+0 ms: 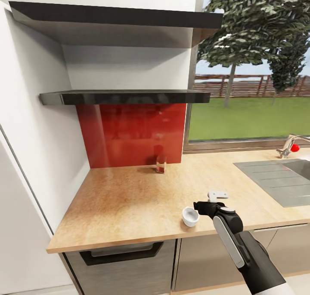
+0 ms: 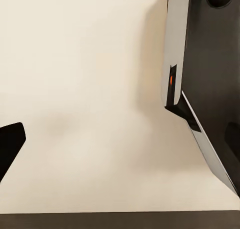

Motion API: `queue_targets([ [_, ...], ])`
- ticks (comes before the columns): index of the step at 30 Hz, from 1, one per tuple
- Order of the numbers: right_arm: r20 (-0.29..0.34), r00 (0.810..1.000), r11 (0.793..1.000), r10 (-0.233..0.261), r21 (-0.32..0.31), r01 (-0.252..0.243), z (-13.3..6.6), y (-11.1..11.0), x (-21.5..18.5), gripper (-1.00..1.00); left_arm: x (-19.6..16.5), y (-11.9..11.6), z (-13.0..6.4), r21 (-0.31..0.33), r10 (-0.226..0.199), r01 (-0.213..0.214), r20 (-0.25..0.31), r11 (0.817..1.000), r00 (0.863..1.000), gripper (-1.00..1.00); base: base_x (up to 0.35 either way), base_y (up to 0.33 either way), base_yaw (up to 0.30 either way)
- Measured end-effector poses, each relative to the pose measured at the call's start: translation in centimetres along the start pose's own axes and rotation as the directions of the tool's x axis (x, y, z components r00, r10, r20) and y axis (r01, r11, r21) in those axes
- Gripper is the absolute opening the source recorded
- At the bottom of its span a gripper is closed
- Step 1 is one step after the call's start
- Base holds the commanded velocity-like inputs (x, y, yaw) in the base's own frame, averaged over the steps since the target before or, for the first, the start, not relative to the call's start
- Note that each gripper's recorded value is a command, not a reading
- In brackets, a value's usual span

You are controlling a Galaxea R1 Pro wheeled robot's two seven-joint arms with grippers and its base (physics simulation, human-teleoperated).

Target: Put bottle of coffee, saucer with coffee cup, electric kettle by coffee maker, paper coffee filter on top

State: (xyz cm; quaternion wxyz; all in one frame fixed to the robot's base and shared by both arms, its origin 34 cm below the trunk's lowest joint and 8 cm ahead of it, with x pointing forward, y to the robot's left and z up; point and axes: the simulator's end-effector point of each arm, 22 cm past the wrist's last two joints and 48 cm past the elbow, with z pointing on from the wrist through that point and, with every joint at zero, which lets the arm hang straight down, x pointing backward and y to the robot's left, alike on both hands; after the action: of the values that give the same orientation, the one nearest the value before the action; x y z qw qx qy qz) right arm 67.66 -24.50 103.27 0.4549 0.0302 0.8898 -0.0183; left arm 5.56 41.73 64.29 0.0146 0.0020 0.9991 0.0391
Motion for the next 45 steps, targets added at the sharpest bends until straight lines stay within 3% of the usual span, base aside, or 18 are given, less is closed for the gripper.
queue_targets([
  [8,-0.002,1.0,1.0,-0.001,0.002,0.001,0.1,0.0,0.1,1.0,-0.1,0.0,0.0,0.0,0.0,0.0,0.001,1.0,1.0,1.0,0.0,0.0,0.0],
  [16,-0.059,0.998,1.0,-0.004,0.014,0.005,1.1,-0.4,2.4,1.0,-0.1,0.0,0.0,0.0,0.0,0.0,0.001,1.0,1.0,1.0,0.0,0.0,0.0],
  [37,-0.078,0.997,1.0,-0.007,0.02,0.008,1.4,-0.6,3.2,1.0,-0.1,0.0,0.0,0.0,0.001,-0.001,0.001,1.0,1.0,1.0,0.0,0.0,0.0],
  [45,-0.13,0.991,1.0,-0.008,0.028,0.011,2.2,-0.8,5.4,1.0,-0.1,0.0,0.0,0.0,0.001,-0.001,0.001,1.0,1.0,1.0,0.0,0.0,0.0],
])
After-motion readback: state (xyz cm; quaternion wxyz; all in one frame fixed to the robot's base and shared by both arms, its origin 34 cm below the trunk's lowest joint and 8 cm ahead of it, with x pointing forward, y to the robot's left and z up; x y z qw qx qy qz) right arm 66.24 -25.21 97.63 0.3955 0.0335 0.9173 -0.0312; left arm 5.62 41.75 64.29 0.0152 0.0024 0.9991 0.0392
